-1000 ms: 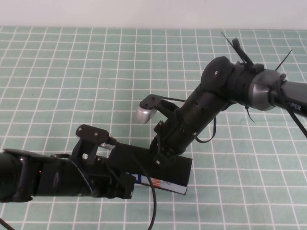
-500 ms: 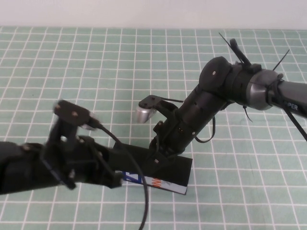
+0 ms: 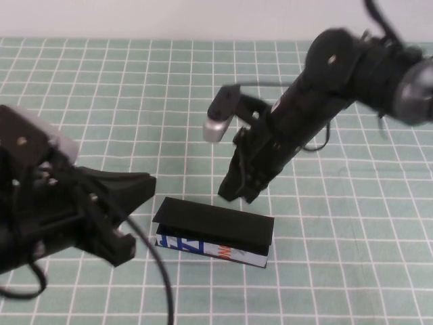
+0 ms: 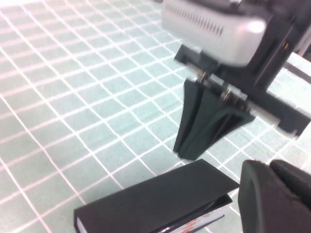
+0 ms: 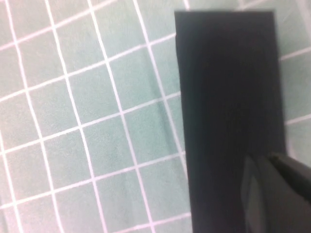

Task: Return glasses to glasses case
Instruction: Close the glasses case

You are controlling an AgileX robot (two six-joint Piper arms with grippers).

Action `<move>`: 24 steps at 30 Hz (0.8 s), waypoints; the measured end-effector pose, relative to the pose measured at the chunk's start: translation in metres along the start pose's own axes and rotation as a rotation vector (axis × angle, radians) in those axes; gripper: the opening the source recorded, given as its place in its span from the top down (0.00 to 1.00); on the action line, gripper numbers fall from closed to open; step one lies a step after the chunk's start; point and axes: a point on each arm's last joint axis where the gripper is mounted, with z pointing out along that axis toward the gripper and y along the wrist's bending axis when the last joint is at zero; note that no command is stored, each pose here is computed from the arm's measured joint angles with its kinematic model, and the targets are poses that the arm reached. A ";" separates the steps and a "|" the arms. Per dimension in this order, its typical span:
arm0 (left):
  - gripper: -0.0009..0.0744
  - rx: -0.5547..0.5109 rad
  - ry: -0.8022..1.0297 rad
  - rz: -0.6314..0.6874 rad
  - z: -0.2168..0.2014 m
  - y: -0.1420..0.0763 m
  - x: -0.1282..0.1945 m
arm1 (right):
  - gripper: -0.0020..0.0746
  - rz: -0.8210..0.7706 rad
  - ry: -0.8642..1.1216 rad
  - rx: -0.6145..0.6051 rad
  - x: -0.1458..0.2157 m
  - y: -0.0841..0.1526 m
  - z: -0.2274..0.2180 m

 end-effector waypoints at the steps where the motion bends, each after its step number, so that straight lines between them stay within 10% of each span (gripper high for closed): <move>1: 0.99 -0.003 -0.008 0.013 -0.004 -0.001 -0.001 | 0.99 -0.009 -0.007 0.014 -0.002 0.003 -0.008; 24: 0.99 -0.020 0.113 0.105 -0.030 -0.009 0.009 | 0.99 0.012 0.130 -0.074 0.030 0.044 0.022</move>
